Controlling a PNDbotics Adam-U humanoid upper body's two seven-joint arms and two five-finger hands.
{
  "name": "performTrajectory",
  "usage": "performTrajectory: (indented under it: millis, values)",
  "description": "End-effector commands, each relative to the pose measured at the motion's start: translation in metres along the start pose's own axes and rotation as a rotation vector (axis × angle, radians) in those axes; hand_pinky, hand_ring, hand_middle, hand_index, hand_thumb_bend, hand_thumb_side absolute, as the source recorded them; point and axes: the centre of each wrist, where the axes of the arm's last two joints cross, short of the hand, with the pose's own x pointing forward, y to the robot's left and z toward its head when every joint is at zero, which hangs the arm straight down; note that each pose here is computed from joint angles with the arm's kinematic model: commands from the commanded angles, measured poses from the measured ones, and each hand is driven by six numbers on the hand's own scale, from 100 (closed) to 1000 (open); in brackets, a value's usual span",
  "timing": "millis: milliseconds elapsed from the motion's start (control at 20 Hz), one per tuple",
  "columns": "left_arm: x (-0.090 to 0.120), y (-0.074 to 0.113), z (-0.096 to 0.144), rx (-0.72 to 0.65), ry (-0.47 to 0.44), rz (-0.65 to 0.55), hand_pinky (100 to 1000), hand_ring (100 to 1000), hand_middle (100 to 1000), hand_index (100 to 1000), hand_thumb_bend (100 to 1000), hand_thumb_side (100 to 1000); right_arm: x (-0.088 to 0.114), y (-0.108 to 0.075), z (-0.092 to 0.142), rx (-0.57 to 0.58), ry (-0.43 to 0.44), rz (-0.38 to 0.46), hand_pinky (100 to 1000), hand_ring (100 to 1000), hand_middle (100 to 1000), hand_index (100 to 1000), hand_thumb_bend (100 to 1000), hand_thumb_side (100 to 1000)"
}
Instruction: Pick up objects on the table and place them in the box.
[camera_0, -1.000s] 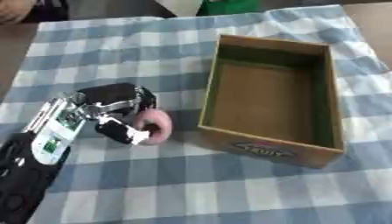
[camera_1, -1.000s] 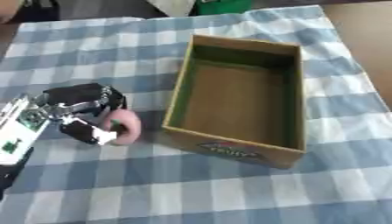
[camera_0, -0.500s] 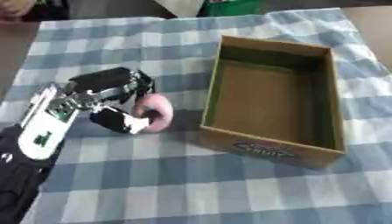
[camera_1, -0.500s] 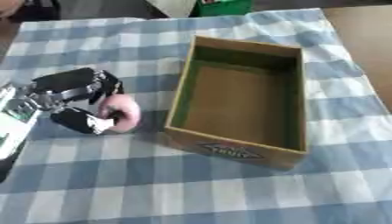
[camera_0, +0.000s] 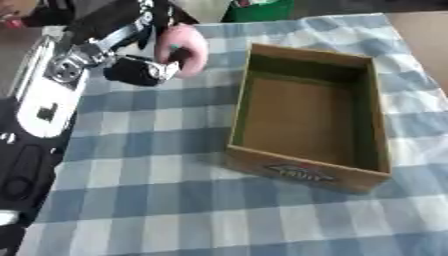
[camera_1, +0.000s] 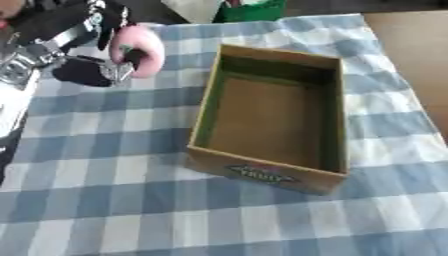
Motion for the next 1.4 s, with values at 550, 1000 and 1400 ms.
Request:
performTrajectory:
  millis: [550,1000,1400]
  values:
    - [-0.004,-0.024,-0.033,0.157,0.025,-0.006,310,461,536,533,100,400,0.002,0.018,-0.044,0.106,-0.134,-0.176,836,849,580,865,100,1000]
    - [-0.008,-0.038,-0.045,0.182,-0.005,-0.061,300,464,535,539,100,409,0.004,0.026,-0.063,0.161,-0.182,-0.26,829,843,588,862,100,1000]
    - [-0.013,-0.028,-0.052,0.212,-0.043,-0.16,294,471,534,551,100,445,0.006,0.031,-0.076,0.173,-0.207,-0.301,831,846,592,862,100,1000]
